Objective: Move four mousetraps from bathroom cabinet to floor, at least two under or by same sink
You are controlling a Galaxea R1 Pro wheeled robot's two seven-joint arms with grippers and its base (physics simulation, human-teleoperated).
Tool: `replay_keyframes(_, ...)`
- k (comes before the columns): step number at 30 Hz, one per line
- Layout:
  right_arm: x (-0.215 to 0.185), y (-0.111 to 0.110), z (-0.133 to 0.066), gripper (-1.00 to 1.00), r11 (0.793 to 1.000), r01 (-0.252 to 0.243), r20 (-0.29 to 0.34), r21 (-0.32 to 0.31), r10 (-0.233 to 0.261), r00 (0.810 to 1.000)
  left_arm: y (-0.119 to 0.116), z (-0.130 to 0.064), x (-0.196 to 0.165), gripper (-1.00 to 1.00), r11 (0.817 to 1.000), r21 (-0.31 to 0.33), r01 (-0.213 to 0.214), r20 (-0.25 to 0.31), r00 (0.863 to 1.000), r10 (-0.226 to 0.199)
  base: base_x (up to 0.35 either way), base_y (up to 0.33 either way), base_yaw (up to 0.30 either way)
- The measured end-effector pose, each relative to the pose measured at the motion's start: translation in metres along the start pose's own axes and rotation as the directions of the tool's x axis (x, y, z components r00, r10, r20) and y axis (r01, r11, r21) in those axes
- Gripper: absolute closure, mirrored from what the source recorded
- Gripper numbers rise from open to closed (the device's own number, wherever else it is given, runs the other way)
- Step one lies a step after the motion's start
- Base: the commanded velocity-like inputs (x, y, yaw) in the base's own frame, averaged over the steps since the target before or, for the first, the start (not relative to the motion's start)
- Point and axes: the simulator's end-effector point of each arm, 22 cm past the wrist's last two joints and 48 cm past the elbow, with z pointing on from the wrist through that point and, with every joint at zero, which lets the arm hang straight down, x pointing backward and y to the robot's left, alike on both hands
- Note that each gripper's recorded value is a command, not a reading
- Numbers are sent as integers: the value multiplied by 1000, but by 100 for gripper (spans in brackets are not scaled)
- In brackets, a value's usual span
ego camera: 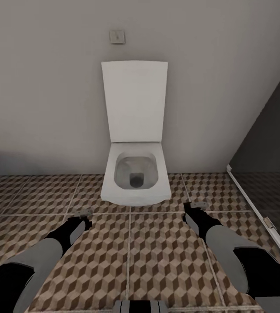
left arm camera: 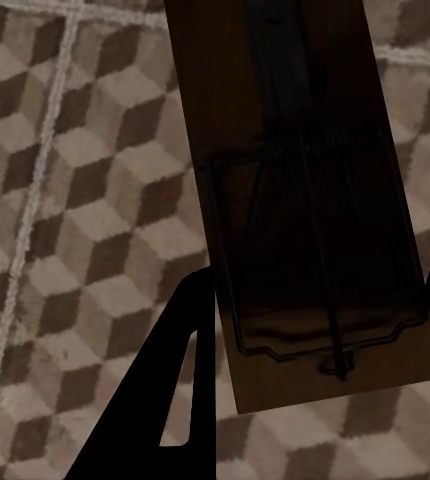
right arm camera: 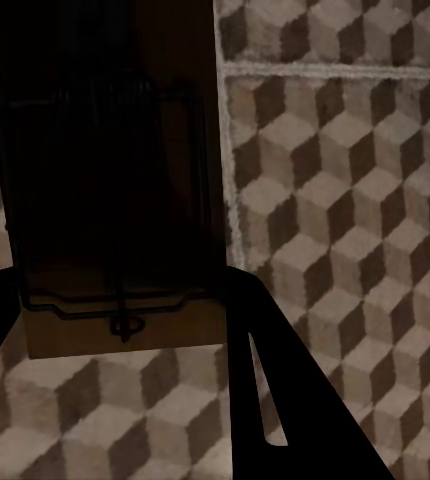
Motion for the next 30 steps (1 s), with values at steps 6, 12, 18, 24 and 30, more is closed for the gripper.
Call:
replay_keyframes(6,0,0,0,100,1000,0,0,-1,0,1000,2,0,-1,100,1000,-3,5,1,1000,-5,41,0,0)
replay_keyframes(12,0,1,-1,100,1000,0,1,-1,0,1000,14,2,-2,100,1000,-17,8,2,1000,-8,273,0,0)
replay_keyframes(18,0,1,-1,100,1000,0,1,-2,0,1000,20,3,-4,100,1000,-25,10,8,1000,-10,313,0,0)
replay_keyframes(24,0,2,-1,100,1000,1,0,-2,-1,1000,16,3,-4,100,1000,-20,9,11,1000,-8,114,0,0)
replay_keyframes(30,0,1,0,100,1000,0,0,-1,0,1000,14,2,-7,100,1000,-16,9,17,1000,-9,10,0,0)
